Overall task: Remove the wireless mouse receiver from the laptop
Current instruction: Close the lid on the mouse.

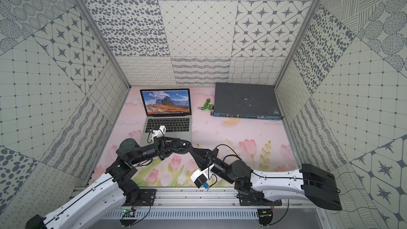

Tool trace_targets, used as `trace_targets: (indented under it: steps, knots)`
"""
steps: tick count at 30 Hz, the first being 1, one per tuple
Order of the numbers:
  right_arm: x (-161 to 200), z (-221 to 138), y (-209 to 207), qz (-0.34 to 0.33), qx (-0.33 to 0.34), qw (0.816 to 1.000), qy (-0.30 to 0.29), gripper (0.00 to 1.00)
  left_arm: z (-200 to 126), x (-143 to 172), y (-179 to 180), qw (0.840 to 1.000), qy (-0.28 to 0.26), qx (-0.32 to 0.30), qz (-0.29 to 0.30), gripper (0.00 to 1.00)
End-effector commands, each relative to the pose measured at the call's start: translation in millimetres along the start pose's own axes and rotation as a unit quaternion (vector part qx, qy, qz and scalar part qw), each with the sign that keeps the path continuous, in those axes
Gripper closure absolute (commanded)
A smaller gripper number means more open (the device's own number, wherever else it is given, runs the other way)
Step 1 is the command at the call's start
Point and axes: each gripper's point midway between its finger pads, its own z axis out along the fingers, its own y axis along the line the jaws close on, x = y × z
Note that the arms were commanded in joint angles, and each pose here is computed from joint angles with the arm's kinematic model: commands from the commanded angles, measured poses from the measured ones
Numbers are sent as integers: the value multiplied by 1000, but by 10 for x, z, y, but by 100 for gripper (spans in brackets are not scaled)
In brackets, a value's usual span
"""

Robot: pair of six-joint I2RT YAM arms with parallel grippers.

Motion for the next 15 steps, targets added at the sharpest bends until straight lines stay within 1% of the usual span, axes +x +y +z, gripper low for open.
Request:
trace_targets:
  steps: [1, 5, 7, 15]
  knots:
    - [-45, -68, -307, 9, 72, 997, -6, 100, -31, -13, -279, 998, -1, 52, 29, 86]
    - [-43, -60, -338, -2, 70, 998, -1, 100, -27, -14, -266, 998, 0, 53, 27, 86]
    - [-24, -39, -270, -11, 55, 998, 5, 100, -27, -12, -260, 998, 0, 53, 26, 86]
    - [95, 56, -25, -43, 28, 998, 25, 100, -30, -8, -262, 998, 1, 56, 26, 86]
